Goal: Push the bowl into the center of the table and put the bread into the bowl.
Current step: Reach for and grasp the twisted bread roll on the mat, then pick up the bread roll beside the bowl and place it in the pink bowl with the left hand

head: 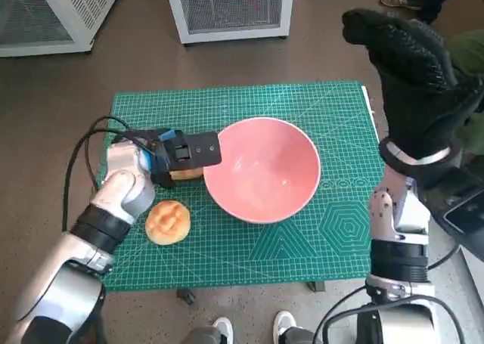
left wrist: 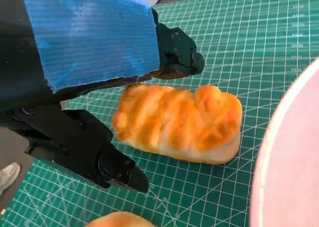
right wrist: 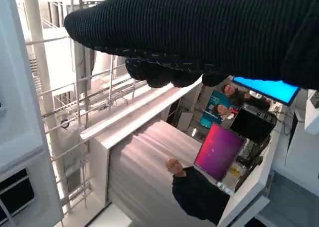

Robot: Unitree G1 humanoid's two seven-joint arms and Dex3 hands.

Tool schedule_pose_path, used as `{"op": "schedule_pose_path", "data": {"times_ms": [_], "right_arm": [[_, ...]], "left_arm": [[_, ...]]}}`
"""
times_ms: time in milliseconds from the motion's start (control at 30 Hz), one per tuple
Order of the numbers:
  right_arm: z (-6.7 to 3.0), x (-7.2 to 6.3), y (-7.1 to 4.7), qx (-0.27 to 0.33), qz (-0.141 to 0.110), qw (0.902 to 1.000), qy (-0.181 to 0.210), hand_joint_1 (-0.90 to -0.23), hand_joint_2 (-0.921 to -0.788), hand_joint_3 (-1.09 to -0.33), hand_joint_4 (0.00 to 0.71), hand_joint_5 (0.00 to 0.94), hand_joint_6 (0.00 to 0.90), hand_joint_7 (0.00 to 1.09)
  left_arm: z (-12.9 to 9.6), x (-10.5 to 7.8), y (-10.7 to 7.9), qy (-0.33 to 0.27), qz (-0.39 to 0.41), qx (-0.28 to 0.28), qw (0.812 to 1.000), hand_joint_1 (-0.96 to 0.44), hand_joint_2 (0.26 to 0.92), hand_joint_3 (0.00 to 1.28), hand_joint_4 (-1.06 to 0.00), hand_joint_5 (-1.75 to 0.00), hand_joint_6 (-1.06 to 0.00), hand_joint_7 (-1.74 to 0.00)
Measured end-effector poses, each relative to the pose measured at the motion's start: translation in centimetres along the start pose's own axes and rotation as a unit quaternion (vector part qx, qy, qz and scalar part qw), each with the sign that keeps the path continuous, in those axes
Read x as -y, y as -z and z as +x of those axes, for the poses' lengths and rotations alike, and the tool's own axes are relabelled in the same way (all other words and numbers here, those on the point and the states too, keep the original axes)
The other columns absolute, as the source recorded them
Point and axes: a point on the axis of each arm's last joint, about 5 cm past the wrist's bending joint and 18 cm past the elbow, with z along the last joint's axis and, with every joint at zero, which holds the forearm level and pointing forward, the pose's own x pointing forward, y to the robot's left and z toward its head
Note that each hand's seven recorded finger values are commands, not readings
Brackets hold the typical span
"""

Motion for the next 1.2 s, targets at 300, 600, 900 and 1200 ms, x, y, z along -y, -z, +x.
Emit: {"op": "schedule_pose_path", "data": {"times_ms": [300, 600, 900, 1200], "right_arm": [[0.07, 0.1, -0.1, 0.001, -0.002, 1.0, 0.0, -0.668, -0.921, -0.711, 0.311, 0.0, 0.28, 0.28], [0.09, 0.1, -0.2, -0.001, 0.001, 1.0, -0.001, -0.668, -0.921, -0.71, 0.311, 0.0, 0.28, 0.28], [0.1, 0.1, -0.3, -0.002, 0.005, 1.0, 0.0, -0.671, -0.921, -0.702, 0.311, 0.0, 0.281, 0.28], [0.11, 0.1, -0.3, 0.001, 0.009, 1.0, 0.002, -0.67, -0.921, -0.695, 0.313, 0.001, 0.284, 0.28]], "left_arm": [[0.3, 0.5, -0.3, -0.028, 0.0, -0.001, 1.0, -0.06, 0.745, 0.02, -0.61, -0.19, -0.44, -0.05], [0.9, 1.5, 0.0, -0.086, 0.014, 0.021, 0.996, 0.11, 0.893, 0.13, -0.57, -1.35, -0.66, -0.68], [1.3, 2.1, 0.3, -0.125, 0.038, 0.04, 0.991, 0.01, 0.792, 0.39, -0.52, -1.55, -0.63, -1.03], [1.4, 2.2, 0.7, -0.143, 0.044, 0.053, 0.987, 0.0, 0.877, 0.26, -0.51, -1.5, -0.58, -1.1]]}}
